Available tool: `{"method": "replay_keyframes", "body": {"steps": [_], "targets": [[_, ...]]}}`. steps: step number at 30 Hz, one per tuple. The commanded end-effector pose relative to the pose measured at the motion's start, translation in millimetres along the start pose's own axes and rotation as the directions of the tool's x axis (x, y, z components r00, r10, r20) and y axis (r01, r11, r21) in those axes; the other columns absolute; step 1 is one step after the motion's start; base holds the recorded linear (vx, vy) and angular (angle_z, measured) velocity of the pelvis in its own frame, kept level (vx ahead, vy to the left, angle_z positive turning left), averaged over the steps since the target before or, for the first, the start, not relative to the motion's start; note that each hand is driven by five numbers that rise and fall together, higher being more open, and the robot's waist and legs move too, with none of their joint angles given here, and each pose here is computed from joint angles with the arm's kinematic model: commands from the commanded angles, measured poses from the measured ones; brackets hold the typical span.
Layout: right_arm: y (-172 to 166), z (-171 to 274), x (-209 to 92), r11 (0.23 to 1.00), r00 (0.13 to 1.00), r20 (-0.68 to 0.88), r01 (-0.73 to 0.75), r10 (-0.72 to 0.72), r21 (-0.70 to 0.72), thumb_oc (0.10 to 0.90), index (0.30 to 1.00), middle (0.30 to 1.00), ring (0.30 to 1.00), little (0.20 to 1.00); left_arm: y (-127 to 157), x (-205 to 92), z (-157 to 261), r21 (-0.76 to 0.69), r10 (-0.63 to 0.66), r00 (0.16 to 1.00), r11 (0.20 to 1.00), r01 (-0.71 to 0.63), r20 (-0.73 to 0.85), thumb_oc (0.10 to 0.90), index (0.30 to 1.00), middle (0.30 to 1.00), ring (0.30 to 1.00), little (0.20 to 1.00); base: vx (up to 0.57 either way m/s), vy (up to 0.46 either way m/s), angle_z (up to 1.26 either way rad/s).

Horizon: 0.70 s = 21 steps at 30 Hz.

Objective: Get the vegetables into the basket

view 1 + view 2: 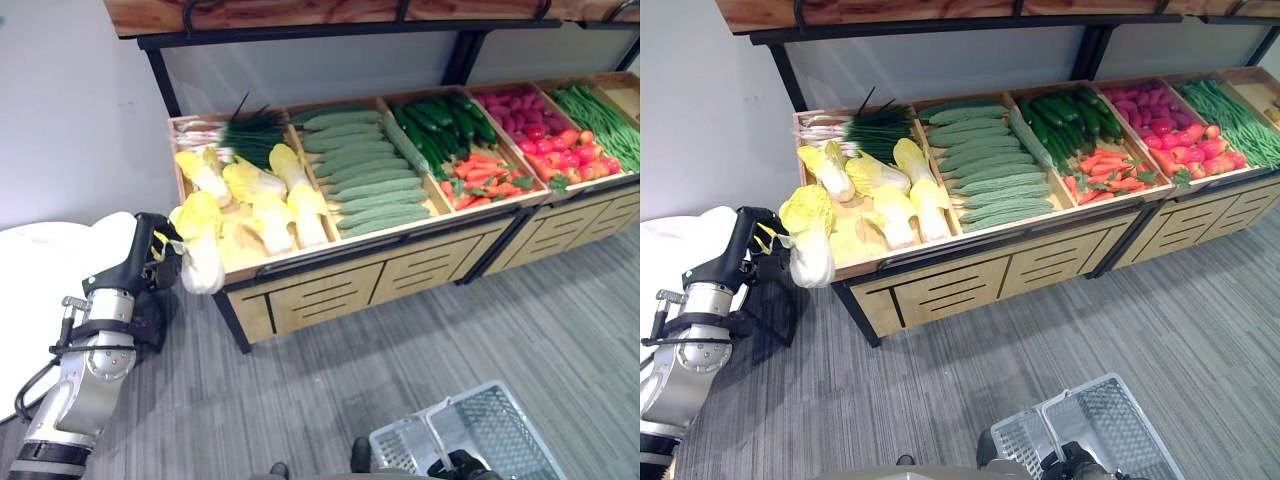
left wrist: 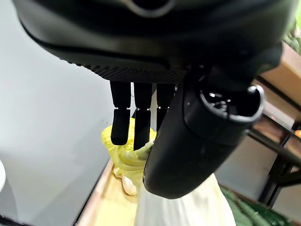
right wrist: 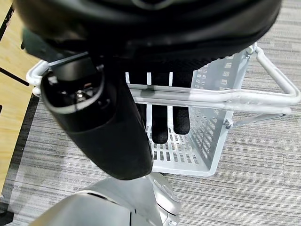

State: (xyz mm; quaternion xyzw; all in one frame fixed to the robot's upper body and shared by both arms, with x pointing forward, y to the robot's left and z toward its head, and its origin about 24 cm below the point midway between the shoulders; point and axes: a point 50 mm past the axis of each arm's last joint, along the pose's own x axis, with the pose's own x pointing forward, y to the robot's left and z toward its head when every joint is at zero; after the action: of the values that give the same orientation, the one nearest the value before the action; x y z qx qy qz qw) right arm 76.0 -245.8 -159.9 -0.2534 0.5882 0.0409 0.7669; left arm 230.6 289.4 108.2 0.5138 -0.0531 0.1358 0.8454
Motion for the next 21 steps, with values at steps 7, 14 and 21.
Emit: {"method": "replay_keyframes", "body": {"steps": [7,14,21], "targets": [[-13.3,3.6,1.2,0.999,1.000,0.004,0.027,-0.027,-0.045,0.400,0.300,0.300,0.300,0.300,45.6,8.5,39.0,-0.117,0.185,0.965,0.979,-0.165,0.185,0.400,0.300,0.300,0.300,0.300,-0.01,0.027,-0.01],[-14.3,8.5,1.9,0.998,0.999,0.015,0.036,-0.035,-0.044,0.400,0.300,0.300,0.300,0.300,44.5,7.0,44.0,-0.153,0.181,0.963,0.977,-0.152,0.199,0.400,0.300,0.300,0.300,0.300,-0.01,0.027,0.00],[-20.6,12.6,2.2,0.998,0.998,0.025,0.055,-0.054,-0.044,0.400,0.300,0.300,0.300,0.300,50.0,11.4,48.1,-0.098,0.177,0.957,0.982,-0.159,0.228,0.400,0.300,0.300,0.300,0.300,-0.02,0.082,-0.05]]}}
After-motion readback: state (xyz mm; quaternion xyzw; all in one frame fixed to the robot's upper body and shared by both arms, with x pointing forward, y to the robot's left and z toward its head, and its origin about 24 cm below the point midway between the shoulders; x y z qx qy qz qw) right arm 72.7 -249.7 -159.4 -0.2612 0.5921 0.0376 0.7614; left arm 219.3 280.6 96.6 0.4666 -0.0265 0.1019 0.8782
